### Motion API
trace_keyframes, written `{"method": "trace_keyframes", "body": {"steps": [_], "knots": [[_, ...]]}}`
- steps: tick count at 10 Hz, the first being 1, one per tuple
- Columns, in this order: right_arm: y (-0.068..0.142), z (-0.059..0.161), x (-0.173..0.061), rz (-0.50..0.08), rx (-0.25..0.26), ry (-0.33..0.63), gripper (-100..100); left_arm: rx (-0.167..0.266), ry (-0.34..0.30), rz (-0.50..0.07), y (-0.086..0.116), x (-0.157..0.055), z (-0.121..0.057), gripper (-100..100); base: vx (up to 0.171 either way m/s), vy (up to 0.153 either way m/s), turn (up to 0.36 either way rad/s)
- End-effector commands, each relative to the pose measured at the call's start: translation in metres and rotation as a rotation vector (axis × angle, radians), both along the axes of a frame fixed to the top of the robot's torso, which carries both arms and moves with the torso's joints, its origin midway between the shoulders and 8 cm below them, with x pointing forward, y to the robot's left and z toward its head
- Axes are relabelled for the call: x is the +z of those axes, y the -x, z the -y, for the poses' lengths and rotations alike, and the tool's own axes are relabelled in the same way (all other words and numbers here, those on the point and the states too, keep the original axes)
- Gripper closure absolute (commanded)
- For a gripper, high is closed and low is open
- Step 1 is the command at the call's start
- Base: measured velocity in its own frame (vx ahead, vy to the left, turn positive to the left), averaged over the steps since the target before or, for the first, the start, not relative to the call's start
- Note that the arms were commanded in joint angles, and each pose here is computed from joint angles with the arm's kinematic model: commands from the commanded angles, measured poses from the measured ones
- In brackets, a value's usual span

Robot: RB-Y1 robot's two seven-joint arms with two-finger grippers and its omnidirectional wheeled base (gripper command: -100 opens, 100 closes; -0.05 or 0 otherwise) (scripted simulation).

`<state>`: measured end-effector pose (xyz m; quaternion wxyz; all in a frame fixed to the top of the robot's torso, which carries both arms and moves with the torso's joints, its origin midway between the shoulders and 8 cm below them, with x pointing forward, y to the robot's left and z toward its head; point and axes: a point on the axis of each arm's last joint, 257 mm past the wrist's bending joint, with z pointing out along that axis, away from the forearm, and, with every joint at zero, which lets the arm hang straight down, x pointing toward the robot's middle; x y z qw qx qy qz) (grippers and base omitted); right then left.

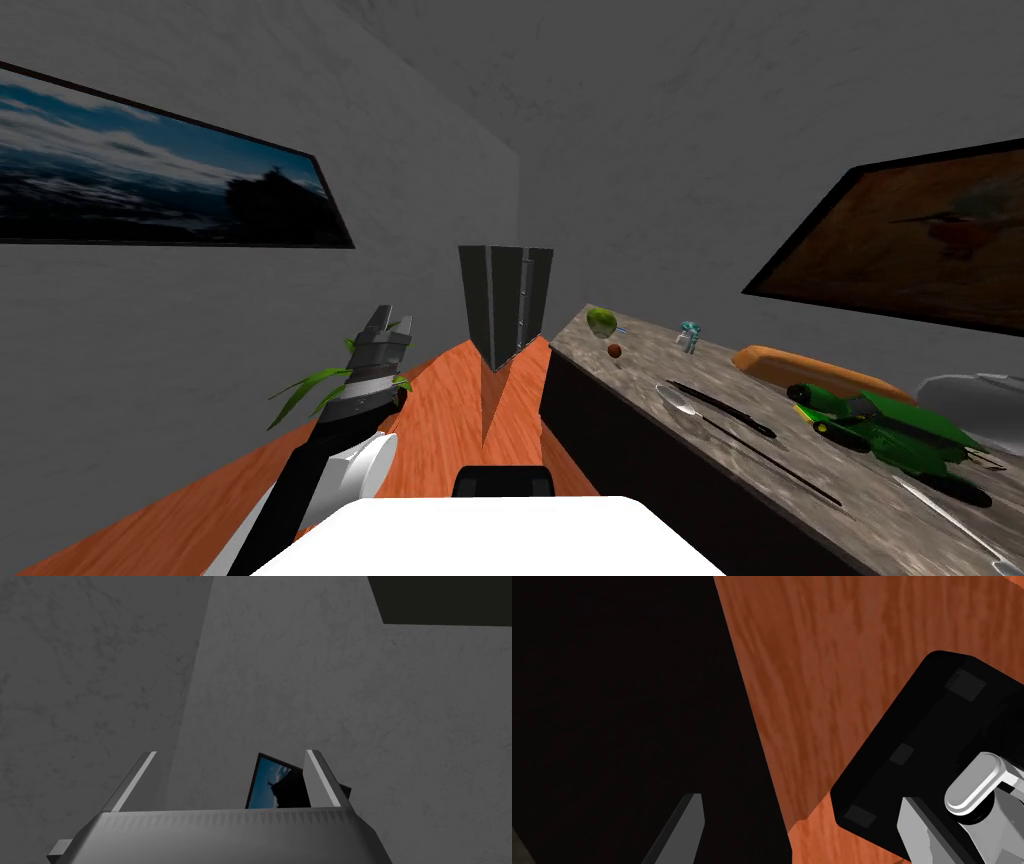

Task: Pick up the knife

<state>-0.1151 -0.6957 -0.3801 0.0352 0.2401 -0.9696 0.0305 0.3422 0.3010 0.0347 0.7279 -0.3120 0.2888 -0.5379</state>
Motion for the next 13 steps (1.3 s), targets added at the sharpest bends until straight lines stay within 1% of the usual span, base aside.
{"method": "trace_keyframes", "body": {"steps": [1,2,3,4,5,7,8,10,11,12,13], "knots": [[-0.009,0.021,0.016,-0.025,0.018,0.039,-100,0.0,0.0,0.0,0.0,0.0,0.0,0,0.112,-0.019,0.183],[-0.012,0.025,0.02,-0.028,0.026,0.046,-100,0.0,0.0,0.0,0.0,0.0,0.0,0,0.102,-0.027,0.115],[-0.023,0.042,0.034,-0.042,0.044,0.078,-100,0.0,0.0,0.0,0.0,0.0,0.0,0,0.128,-0.036,0.177],[-0.033,0.053,0.042,-0.046,0.051,0.096,-100,0.0,0.0,0.0,0.0,0.0,0.0,0,0.198,-0.082,0.264],[-0.035,0.056,0.045,-0.047,0.056,0.102,-100,0.0,0.0,0.0,0.0,0.0,0.0,0,0.139,-0.081,0.122],[-0.06,0.071,0.058,-0.039,0.066,0.127,-100,0.0,0.0,0.0,0.0,0.0,0.0,0,0.145,-0.134,0.192],[-0.07,0.073,0.061,-0.03,0.064,0.131,-100,0.0,0.0,0.0,0.0,0.0,0.0,0,0.228,-0.199,0.229],[-0.09,0.073,0.06,-0.004,0.055,0.126,-100,0.0,0.0,0.0,0.0,0.0,0.0,0,0.153,-0.159,0.182],[-0.096,0.071,0.057,0.006,0.05,0.119,-100,0.0,0.0,0.0,0.0,0.0,0.0,0,0.122,-0.152,0.086],[-0.093,0.074,0.058,0.001,0.054,0.124,-100,0.0,0.0,0.0,0.0,0.0,0.0,0,0.05,-0.065,0.031],[-0.094,0.074,0.058,0.001,0.053,0.123,0,0.0,0.0,0.0,0.0,0.0,0.0,0,0.011,-0.014,0.002]]}}
